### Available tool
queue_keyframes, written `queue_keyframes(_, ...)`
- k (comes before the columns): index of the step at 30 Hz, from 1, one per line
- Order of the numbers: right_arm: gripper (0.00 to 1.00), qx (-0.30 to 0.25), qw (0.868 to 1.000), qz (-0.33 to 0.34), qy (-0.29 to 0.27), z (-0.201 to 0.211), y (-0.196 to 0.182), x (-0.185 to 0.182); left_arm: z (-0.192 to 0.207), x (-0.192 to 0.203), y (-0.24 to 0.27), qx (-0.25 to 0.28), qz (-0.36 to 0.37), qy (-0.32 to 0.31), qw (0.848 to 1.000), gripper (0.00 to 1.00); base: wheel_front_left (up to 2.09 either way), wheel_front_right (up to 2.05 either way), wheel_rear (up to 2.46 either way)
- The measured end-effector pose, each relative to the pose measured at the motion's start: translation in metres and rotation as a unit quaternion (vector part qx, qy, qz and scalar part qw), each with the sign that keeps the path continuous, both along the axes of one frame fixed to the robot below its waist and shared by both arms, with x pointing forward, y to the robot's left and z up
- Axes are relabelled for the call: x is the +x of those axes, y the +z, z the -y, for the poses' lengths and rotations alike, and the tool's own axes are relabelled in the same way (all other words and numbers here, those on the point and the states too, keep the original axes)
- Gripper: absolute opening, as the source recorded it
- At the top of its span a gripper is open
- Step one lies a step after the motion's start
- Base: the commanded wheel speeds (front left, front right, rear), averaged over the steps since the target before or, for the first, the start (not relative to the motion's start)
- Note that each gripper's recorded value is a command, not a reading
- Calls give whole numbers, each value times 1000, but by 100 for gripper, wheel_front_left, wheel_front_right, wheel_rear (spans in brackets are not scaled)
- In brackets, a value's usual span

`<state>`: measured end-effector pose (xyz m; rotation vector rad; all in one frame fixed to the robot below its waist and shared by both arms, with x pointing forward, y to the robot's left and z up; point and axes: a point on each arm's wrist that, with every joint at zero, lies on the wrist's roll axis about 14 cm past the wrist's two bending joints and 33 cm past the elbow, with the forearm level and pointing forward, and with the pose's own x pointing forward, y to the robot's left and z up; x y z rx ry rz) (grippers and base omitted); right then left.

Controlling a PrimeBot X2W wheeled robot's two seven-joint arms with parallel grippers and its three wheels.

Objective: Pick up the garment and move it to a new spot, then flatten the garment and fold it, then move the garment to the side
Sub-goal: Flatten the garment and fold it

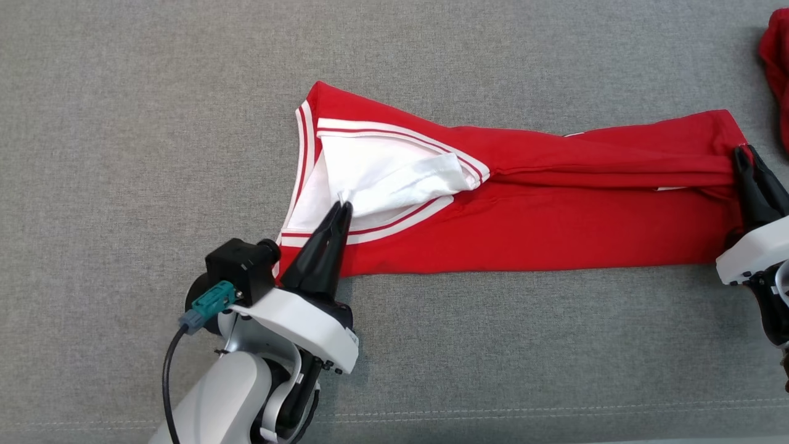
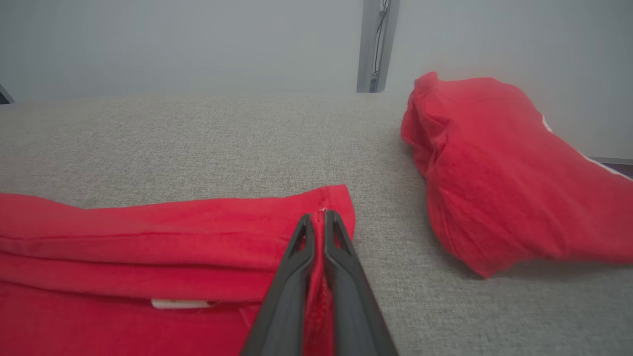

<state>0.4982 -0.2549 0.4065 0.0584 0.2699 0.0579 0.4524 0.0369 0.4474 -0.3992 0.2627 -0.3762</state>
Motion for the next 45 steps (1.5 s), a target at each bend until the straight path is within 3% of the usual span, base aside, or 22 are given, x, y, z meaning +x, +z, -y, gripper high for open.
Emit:
queue_keyframes(11,0,-9,999,-43,-9,-4,-28,-13,0,-17,-28,37,-53,-4,998,0,0,0,0)
queue_keyframes(21,1,-13,999,-43,-26,0,-27,-13,-6,-25,-30,41,-68,8,997,0,0,0,0)
queue_keyframes(23,30,-10,998,-47,-29,-2,-30,-15,-5,-28,-35,37,-78,9,996,1,0,0,0)
queue_keyframes(24,30,-8,998,-49,-31,-3,-31,-16,-4,-28,-37,37,-83,9,996,1,0,0,0)
queue_keyframes(25,60,-7,998,-51,-32,-3,-32,-17,-4,-30,-41,40,-88,7,995,28,0,0,0)
queue_keyframes(26,99,-8,998,-51,-32,-3,-32,-18,-3,-31,-44,43,-92,6,995,49,0,0,0)
queue_keyframes(27,100,-8,998,-51,-32,-4,-32,-18,-2,-31,-44,41,-91,8,995,98,0,0,0)
queue_keyframes(36,100,2,999,17,-30,-15,13,-13,-13,-23,-13,37,-13,56,998,100,0,0,0)
queue_keyframes(45,100,42,997,54,-20,-51,36,-54,-33,-32,28,26,59,122,990,100,0,0,0)
